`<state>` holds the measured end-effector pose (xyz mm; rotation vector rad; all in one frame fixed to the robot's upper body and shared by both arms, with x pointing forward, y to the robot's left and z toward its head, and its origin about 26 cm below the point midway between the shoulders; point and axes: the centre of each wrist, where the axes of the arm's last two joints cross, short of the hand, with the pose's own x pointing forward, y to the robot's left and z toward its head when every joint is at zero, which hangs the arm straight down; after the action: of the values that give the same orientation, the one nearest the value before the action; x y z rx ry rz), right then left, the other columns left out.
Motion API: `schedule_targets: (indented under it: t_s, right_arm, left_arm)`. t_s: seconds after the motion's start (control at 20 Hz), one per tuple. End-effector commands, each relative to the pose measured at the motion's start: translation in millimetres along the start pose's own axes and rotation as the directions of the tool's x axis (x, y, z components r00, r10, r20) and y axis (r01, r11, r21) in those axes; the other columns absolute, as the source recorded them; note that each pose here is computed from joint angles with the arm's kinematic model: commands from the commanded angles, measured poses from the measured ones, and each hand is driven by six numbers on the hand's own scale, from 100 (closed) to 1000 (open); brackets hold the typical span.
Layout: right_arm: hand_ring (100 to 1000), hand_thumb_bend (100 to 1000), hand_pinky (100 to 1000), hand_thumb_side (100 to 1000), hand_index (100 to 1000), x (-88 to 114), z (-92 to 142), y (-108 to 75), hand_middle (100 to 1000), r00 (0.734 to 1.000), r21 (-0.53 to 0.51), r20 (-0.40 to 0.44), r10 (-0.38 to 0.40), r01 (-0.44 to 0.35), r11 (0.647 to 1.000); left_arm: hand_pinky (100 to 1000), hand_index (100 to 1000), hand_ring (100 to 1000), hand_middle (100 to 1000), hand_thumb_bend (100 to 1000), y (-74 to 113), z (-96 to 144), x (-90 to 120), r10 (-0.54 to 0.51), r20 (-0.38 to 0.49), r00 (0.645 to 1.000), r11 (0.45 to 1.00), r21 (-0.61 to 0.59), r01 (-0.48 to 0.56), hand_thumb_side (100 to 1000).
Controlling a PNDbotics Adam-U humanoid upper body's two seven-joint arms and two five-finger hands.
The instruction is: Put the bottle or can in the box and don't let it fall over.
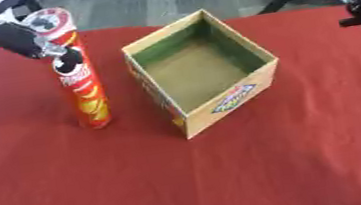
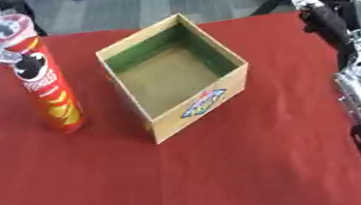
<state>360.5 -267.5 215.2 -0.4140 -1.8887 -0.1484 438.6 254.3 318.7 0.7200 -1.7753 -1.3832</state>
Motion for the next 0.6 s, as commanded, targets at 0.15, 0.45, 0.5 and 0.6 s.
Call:
schedule_targets:
  t_s: [0.15, 0.45, 0.5, 0.6]
  right_arm:
    - [784, 458, 575, 476, 779, 11.9, -2.5, -1.7, 894, 0.999, -0.003, 0.039, -0.010, 0.010, 1.000]
    - [783, 461, 574, 475, 779, 12.4, -2.7, -1.8, 893, 0.999, -0.006, 0.040, -0.012, 0.012, 1.000]
    - [783, 462, 574, 474, 779, 12.5, -2.7, -1.7, 892, 0.999, -0.006, 0.040, -0.013, 0.013, 1.000]
    - [783, 463, 574, 474, 779, 12.7, -2.8, -1.6, 892, 0.999, -0.006, 0.041, -0.013, 0.013, 1.000]
  left_arm:
    - [975, 853, 842, 844, 1000, 12.6, -0.3, 6.1, -0.032, 0.001, 0.999, 0.999, 0.012, 0.032, 424]
    - [946, 841, 823, 831, 1000, 7.4, -2.8, 3.5, -0.033, -0.017, 0.999, 0.999, 0.002, 0.033, 421]
    - [945, 842, 822, 831, 1000, 6.9, -3.1, 3.3, -0.033, -0.019, 0.999, 0.999, 0.002, 0.034, 420]
    - [946, 841, 822, 831, 1000, 5.8, -3.8, 3.3, -0.034, -0.019, 0.999, 0.999, -0.001, 0.034, 420]
